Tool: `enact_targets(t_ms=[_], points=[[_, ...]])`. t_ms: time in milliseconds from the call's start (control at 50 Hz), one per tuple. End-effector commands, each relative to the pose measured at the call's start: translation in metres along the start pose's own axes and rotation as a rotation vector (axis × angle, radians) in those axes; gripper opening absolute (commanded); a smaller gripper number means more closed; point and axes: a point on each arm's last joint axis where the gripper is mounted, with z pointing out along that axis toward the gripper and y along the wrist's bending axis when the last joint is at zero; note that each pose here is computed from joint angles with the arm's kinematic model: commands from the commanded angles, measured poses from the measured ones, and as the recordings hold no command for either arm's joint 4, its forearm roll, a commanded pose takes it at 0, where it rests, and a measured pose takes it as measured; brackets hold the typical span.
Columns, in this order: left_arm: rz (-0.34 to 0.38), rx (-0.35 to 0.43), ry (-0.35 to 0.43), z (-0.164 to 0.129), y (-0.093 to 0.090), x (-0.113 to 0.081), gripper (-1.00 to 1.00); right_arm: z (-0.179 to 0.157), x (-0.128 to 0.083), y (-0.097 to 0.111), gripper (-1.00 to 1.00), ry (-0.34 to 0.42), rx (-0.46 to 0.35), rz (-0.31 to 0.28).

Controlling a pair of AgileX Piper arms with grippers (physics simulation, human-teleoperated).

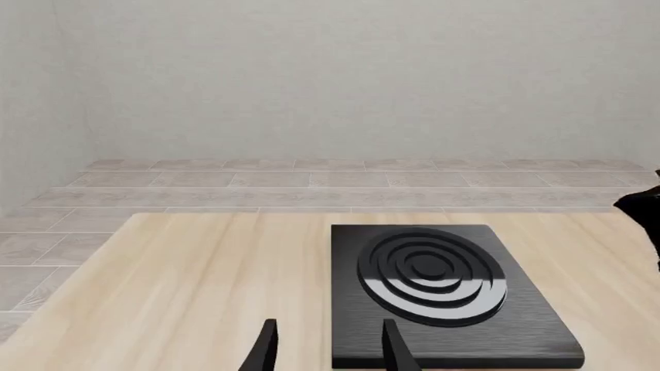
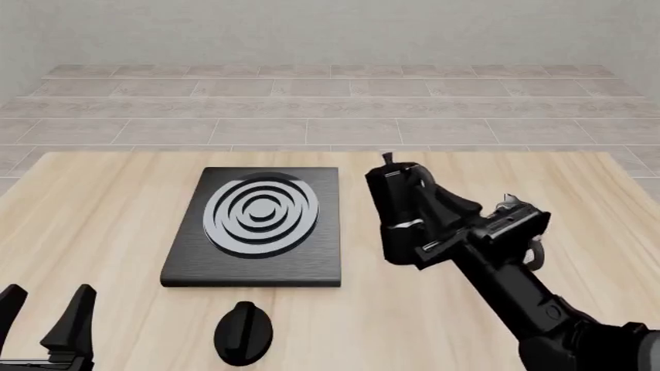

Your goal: Put both moka pots on the stove.

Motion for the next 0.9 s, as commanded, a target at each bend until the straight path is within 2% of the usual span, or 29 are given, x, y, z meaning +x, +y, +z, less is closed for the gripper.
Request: enact_targets(t_ms=[20, 180, 380, 540, 680, 820, 860, 900], points=[[0.0, 0.0, 0.0, 0.0, 0.0, -0.001, 1.0, 0.022, -0.025, 0.01, -1.0, -0.167, -0.041, 0.04], [0.001, 0.0, -0.001, 0.0, 0.0, -0.001, 1.0, 0.039, -0.038, 0.033, -1.0, -0.24, -0.126, 0.079], [0.0, 0.0, 0.001, 0.0, 0.0, -0.001, 1.0, 0.067, -0.042, 0.044, -1.0, -0.275, -0.155, 0.097], [0.0, 0.0, 0.0, 0.0, 0.0, -0.001, 1.0, 0.081, -0.071, 0.047, -1.0, -0.38, -0.169, 0.144], [0.0, 0.0, 0.001, 0.0, 0.0, -0.001, 1.0, 0.101, -0.075, 0.054, -1.0, -0.408, -0.186, 0.181], [0.0, 0.0, 0.0, 0.0, 0.0, -0.001, 1.0, 0.13, -0.063, 0.058, -1.0, -0.398, -0.193, 0.213], [0.0, 0.0, 0.0, 0.0, 0.0, -0.001, 1.0, 0.142, -0.048, 0.06, -1.0, -0.371, -0.194, 0.226], [0.0, 0.0, 0.0, 0.0, 0.0, -0.001, 1.0, 0.148, -0.044, 0.065, -1.0, -0.368, -0.2, 0.219]])
